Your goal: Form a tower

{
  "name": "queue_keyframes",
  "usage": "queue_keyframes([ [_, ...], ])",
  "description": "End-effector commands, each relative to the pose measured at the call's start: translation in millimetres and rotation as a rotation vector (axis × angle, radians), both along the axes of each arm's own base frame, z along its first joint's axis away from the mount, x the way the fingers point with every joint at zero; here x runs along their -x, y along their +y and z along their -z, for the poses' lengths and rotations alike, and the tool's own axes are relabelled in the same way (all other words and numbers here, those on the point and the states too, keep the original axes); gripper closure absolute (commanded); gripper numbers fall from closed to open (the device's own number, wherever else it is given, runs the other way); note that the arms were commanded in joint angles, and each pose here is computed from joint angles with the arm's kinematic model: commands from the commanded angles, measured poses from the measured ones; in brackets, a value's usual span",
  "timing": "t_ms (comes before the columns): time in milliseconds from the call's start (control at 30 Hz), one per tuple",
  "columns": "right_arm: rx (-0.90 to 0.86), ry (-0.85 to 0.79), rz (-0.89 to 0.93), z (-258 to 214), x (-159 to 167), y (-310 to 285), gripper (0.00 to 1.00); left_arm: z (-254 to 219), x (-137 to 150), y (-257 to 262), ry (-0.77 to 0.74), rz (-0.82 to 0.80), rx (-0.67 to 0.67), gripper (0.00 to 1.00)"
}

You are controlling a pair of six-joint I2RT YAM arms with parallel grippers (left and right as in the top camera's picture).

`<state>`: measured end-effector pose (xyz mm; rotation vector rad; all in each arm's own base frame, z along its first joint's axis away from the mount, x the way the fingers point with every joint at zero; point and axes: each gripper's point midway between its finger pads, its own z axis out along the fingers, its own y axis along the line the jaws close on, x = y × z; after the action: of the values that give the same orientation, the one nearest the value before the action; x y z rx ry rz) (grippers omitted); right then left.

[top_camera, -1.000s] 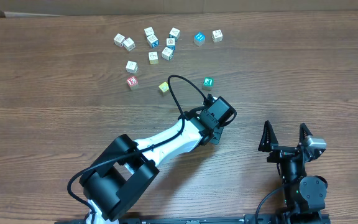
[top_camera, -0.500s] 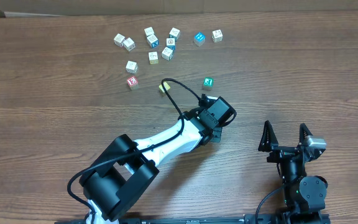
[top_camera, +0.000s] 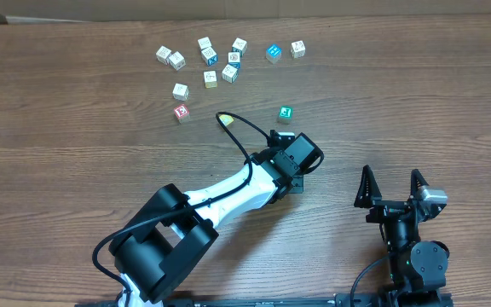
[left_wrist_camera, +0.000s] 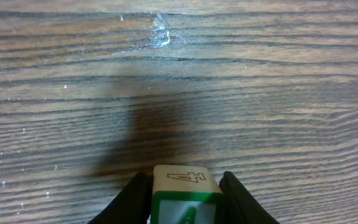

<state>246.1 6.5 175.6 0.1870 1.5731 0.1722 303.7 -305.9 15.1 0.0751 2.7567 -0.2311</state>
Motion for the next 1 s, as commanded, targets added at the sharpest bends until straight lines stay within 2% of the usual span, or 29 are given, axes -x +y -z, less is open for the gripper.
queue_keyframes([
  [0, 0.004, -0.003, -0.005, 2.0, 0.0, 1.3, 0.00, 7.7, 0.8, 7.8, -0.007, -0.005, -0.046, 0.78],
  [167, 0.004, -0.003, -0.005, 2.0, 0.0, 1.3, 0.00, 8.8, 1.4, 14.8, 0.000, -0.074, -0.055, 0.79],
  [267, 0.004, -0.003, -0.005, 2.0, 0.0, 1.3, 0.00, 9.1, 2.1, 15.8, 0.008, -0.111, -0.045, 0.64],
  [367, 0.004, -0.003, -0.005, 2.0, 0.0, 1.3, 0.00, 8.8, 1.3, 15.2, 0.005, -0.109, -0.043, 0.58],
  [467, 0.004, -0.003, -0.005, 2.0, 0.0, 1.3, 0.00, 8.2, 0.4, 13.8, -0.008, -0.040, -0.064, 0.54],
  [533, 0.004, -0.003, -0.005, 2.0, 0.0, 1.3, 0.00, 8.2, 0.4, 13.8, -0.023, 0.062, -0.105, 0.55],
  [600, 0.004, -0.003, -0.005, 2.0, 0.0, 1.3, 0.00, 8.8, 1.7, 14.2, -0.031, 0.162, -0.144, 0.50],
  [667, 0.004, -0.003, -0.005, 2.0, 0.0, 1.3, 0.00, 9.3, 3.0, 13.8, -0.031, 0.209, -0.158, 0.49],
  [700, 0.004, -0.003, -0.005, 2.0, 0.0, 1.3, 0.00, 9.3, 3.2, 13.4, -0.029, 0.210, -0.156, 0.49],
  [900, 0.004, -0.003, -0.005, 2.0, 0.0, 1.3, 0.00, 10.1, 5.9, 10.9, -0.015, 0.218, -0.140, 0.69],
  [967, 0.004, -0.003, -0.005, 2.0, 0.0, 1.3, 0.00, 9.0, 5.1, 9.9, -0.017, 0.218, -0.137, 0.70],
])
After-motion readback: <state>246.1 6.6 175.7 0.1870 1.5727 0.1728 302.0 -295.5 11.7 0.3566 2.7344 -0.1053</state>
